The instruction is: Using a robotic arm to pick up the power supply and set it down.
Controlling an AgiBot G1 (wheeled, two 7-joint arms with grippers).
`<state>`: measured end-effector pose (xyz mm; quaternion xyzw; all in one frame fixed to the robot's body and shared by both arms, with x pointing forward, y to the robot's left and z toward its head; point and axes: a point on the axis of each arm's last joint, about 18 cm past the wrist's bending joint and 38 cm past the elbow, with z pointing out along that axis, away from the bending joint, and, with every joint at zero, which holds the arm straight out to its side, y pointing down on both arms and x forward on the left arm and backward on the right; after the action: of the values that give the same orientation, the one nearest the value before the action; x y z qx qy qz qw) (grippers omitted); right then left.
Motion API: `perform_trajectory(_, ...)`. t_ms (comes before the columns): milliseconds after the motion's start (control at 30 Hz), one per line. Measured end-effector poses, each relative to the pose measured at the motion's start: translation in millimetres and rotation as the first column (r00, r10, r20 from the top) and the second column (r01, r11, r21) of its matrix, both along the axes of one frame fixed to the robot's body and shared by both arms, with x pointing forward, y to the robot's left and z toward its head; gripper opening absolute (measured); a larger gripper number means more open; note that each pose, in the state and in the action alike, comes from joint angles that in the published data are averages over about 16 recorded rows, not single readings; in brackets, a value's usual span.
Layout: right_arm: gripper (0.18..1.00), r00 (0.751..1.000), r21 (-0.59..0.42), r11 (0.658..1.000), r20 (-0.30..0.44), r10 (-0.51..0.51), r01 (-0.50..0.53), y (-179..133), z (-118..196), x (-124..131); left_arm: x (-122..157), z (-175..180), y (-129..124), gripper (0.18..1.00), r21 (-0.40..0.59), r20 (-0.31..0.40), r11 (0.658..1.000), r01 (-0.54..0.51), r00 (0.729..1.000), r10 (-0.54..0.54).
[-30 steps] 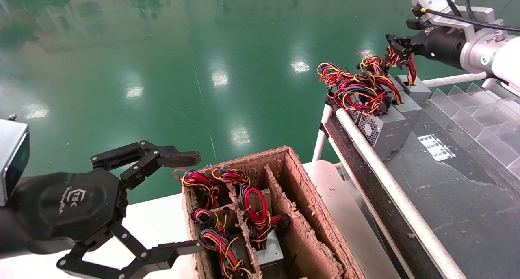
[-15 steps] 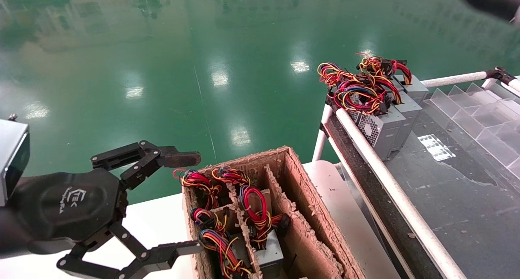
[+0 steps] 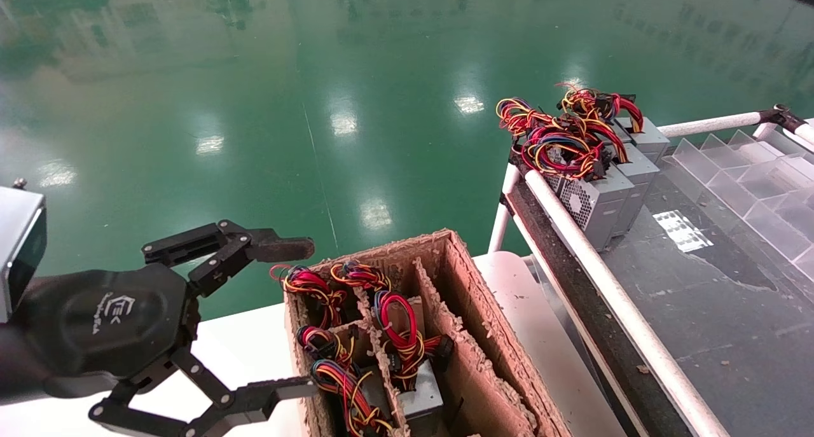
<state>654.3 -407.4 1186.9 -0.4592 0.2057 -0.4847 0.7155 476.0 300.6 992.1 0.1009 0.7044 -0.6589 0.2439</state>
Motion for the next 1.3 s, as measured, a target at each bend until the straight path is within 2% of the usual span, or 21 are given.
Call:
perform_trajectory(333,0.998,0.995,-0.104,0.99,0.03,0.098,-0.094,10,-30,-23,0,0,0,1.001,0.0,0.0,1.0,0.0,1.0,0.0)
perform_trajectory(633,1.001,0.979,-0.213,0.958,0.026,0.203,-0.193,27,-62,-49,0,0,0,1.001,0.0,0.0,1.0,0.0,1.0,0.0)
perform_trajectory(867,1.001,0.956,-0.302,0.912,-0.001,0.293,-0.28,43,-89,-72,0,0,0,1.001,0.0,0.0,1.0,0.0,1.0,0.0)
perform_trajectory(1167,1.001,0.908,-0.408,0.819,-0.068,0.414,-0.404,68,-128,-109,0,0,0,1.001,0.0,0.0,1.0,0.0,1.0,0.0)
perform_trajectory(1300,1.001,0.894,-0.429,0.793,-0.088,0.44,-0.433,73,-138,-118,0,0,0,1.001,0.0,0.0,1.0,0.0,1.0,0.0)
